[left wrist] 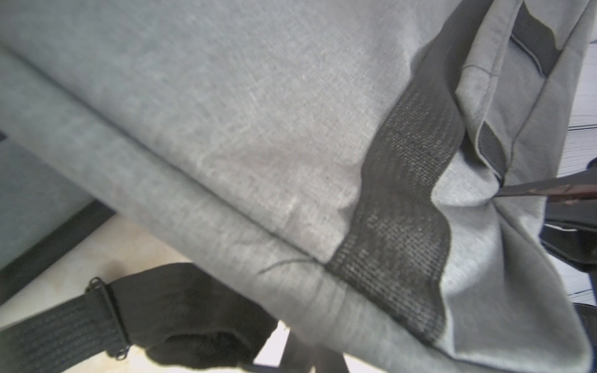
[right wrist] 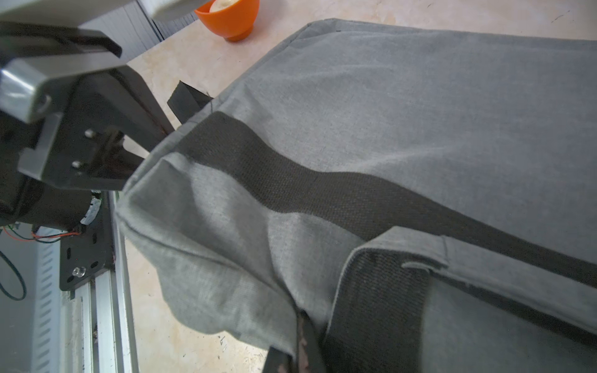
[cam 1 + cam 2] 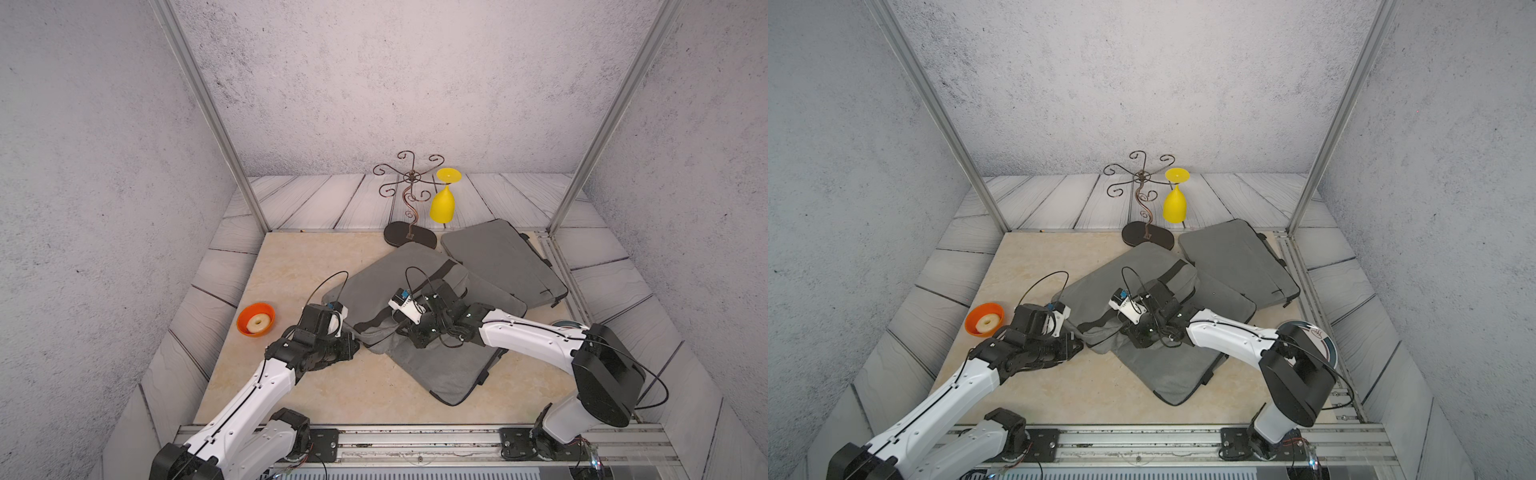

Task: Open the zippered laptop bag and take out the laptop
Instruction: Unzip the zipper on the zippered laptop bag.

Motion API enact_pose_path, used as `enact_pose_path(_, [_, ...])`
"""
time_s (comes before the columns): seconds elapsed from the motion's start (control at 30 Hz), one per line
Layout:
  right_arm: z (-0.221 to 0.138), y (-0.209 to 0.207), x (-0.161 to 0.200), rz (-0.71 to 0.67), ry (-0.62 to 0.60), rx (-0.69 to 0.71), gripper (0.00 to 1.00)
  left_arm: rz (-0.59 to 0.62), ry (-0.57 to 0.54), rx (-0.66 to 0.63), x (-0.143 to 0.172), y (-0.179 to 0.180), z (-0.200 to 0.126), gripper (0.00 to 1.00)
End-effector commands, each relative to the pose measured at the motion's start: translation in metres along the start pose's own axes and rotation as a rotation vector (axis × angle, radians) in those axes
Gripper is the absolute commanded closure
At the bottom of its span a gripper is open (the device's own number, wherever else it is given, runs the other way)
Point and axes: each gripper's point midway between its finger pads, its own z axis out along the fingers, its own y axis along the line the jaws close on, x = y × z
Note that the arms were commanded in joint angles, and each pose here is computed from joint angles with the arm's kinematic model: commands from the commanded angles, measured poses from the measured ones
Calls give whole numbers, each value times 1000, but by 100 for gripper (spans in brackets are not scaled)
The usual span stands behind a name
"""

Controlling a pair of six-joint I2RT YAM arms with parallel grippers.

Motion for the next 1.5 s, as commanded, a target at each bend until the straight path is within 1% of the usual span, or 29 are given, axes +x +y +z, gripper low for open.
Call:
enact_pose_path(0.0, [5,-20,-23,12,-63,90,100,-22,44,237,4,-49,-7,98])
enact_pose_path(0.07, [6,-22,-20,16,-57,96,100,-45,45,270,3,-57,-9,98])
enact_pose_path(0.13, [7,-23,-18,17,-53,99,100,-49,53,268,5,-57,-11,97])
enact_pose_path(0.3, [6,-20,-20,18,-62,86,100,-18,55,119,11,-29,-7,94])
enact_pose_path(0.4, [3,-19,-23,22,-70,83,100,-28,34,79,5,-22,-2,88])
enact_pose_path(0.57, [0,-16,-26,30,-80,74,100,-36,-64,147,-15,-32,2,86])
enact_pose_path(0.63, [0,-16,-26,31,-80,71,100,-26,-85,162,-19,-34,2,85])
enact_pose_path(0.8, [0,-15,-27,35,-86,68,100,-10,-68,99,-15,-20,5,85])
enact_pose_path(0.9, [-1,-16,-26,35,-86,71,100,-11,-88,71,-19,-14,3,87])
enact_pose_path(0.97, [-1,-15,-26,36,-86,72,100,-14,-101,53,-21,-10,2,92])
enact_pose_path(1.07, [-2,-16,-25,36,-84,78,100,-10,-95,60,-22,-11,1,100])
enact_pose_path(1.2, [-1,-18,-26,32,-85,86,100,13,-63,105,-16,-22,-5,100])
enact_pose_path(1.47, [2,-28,-25,33,-68,128,100,22,-16,197,3,-41,-26,100])
